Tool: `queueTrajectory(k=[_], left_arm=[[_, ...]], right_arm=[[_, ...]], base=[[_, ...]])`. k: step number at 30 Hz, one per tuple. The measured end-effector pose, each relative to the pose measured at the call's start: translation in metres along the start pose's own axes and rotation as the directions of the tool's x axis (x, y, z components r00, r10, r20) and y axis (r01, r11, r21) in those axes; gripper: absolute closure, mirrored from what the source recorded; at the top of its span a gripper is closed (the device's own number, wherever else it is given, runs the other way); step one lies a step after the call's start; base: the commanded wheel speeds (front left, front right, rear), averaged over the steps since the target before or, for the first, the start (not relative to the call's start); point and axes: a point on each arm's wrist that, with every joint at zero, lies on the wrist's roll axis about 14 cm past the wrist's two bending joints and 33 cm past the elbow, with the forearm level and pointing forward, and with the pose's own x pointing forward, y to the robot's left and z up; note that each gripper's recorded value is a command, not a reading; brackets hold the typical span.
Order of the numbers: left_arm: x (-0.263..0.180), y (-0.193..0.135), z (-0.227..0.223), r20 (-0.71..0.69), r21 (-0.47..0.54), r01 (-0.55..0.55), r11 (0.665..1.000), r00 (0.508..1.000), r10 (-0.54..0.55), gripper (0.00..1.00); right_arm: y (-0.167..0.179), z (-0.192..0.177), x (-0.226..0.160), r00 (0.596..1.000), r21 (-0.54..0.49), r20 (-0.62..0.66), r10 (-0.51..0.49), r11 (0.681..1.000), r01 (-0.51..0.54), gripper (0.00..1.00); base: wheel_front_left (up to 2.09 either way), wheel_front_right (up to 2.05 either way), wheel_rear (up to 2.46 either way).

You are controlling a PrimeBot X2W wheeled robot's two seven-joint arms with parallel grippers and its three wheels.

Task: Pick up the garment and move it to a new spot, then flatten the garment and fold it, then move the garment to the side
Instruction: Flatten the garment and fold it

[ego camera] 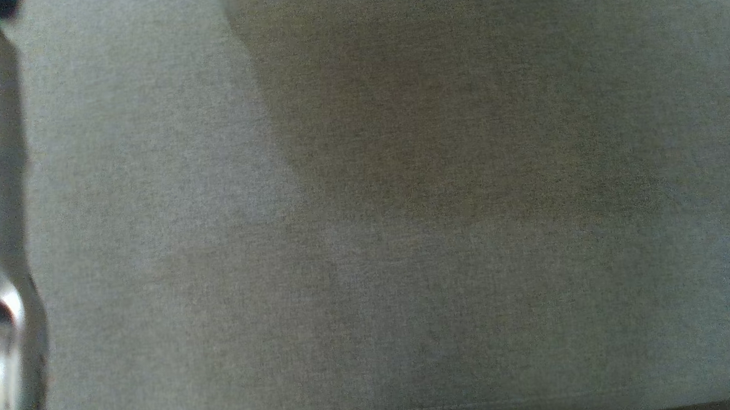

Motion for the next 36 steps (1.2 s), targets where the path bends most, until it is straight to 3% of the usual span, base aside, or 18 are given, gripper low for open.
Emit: queueTrajectory(k=[3,6,11,18,28,36], left_arm=[[-0.038,-0.007,-0.06,-0.146,-0.046,0.01,0.999,0.989,-0.016,1.0],[-0.102,-0.022,-0.125,-0.338,-0.099,-0.006,0.995,0.941,-0.027,1.0],[-0.208,-0.057,-0.179,-0.561,-0.21,-0.09,0.974,0.826,-0.045,1.0],[-0.305,-0.086,-0.184,-0.688,-0.268,-0.181,0.946,0.724,-0.056,1.0],[-0.389,-0.094,-0.153,-0.735,-0.258,-0.191,0.947,0.675,-0.064,1.0],[-0.432,-0.095,-0.129,-0.733,-0.264,-0.204,0.943,0.677,-0.059,1.0]], right_arm=[[-0.023,-0.067,-0.05,0.981,0.008,-0.184,-0.058,0.998,0.061,1.0],[-0.037,-0.119,-0.116,0.928,0.022,-0.36,-0.095,0.994,0.111,1.0],[-0.044,-0.152,-0.22,0.83,0.091,-0.54,-0.14,0.971,0.223,1.0],[-0.035,-0.141,-0.334,0.726,0.147,-0.668,-0.165,0.926,0.346,1.0],[-0.015,-0.104,-0.429,0.656,0.18,-0.736,-0.167,0.886,0.428,1.0],[-0.007,-0.08,-0.486,0.614,0.193,-0.768,-0.18,0.85,0.49,1.0]], base=[[0.0,0.0,0.0],[0.0,0.0,0.0],[0.0,0.0,0.0],[0.0,0.0,0.0],[0.0,0.0,0.0],[0.0,0.0,0.0]])
